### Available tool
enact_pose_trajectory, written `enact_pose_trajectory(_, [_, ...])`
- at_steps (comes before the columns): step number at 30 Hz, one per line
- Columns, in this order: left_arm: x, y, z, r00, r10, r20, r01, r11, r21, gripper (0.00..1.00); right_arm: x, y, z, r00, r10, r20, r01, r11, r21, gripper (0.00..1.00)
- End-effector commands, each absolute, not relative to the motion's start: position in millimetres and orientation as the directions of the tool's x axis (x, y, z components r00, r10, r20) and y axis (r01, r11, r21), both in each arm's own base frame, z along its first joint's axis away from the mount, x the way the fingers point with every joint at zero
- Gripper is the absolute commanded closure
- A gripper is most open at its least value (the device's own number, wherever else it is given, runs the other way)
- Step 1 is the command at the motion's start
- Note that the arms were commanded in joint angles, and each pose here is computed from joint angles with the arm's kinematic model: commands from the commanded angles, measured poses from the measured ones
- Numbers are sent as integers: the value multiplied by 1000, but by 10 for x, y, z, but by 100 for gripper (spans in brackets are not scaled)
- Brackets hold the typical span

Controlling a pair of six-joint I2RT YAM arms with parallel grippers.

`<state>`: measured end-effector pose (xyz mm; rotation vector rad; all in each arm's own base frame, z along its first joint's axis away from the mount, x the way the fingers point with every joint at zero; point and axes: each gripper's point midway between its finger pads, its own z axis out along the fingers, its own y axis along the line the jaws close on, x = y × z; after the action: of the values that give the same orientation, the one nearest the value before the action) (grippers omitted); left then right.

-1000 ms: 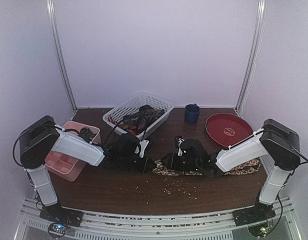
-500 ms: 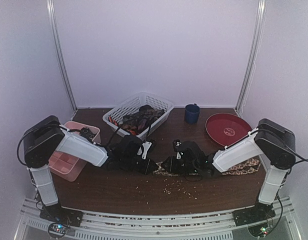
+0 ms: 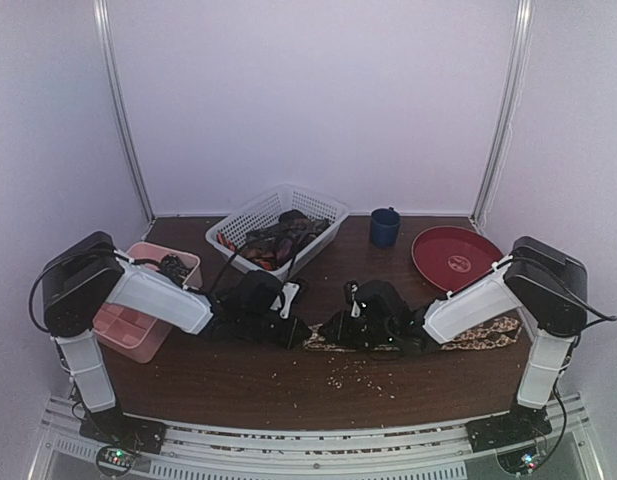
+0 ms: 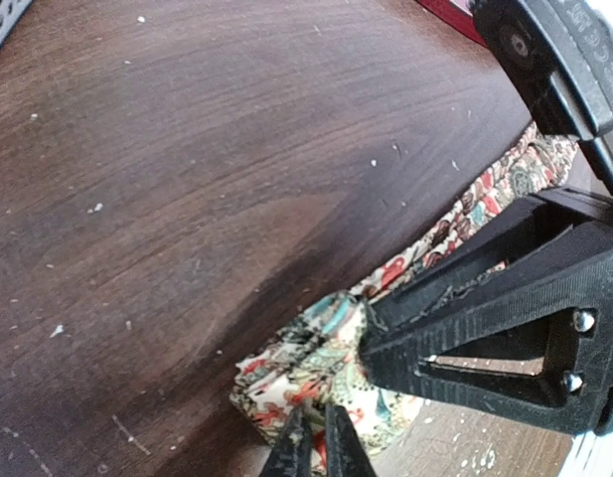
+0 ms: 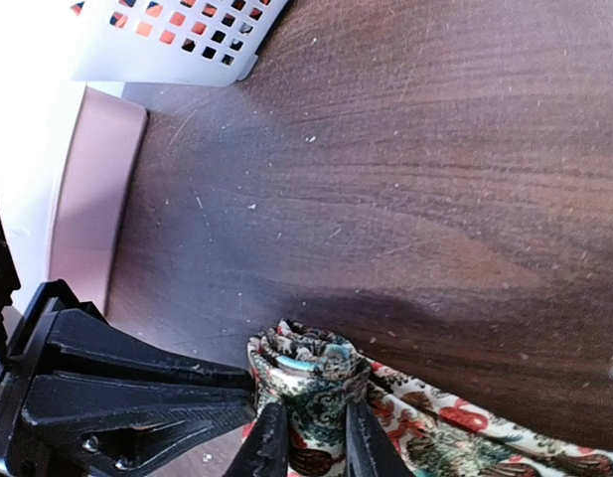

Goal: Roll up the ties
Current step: Fold the tie at the center of the board.

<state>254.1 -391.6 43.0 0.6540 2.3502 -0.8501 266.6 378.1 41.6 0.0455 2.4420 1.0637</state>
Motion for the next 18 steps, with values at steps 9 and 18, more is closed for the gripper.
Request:
enact_pose_trajectory(9, [2603,-3797,643,-702,195,-685,580,715,-390,92,2632,3778,274,-909,275,-312,-48,676,736,82])
enact_pose_trajectory(18, [2608,-3577,459,-746,177,-642,510,772,-379,97,2644,3644,131,-900,276,-338,-37,723,689,82])
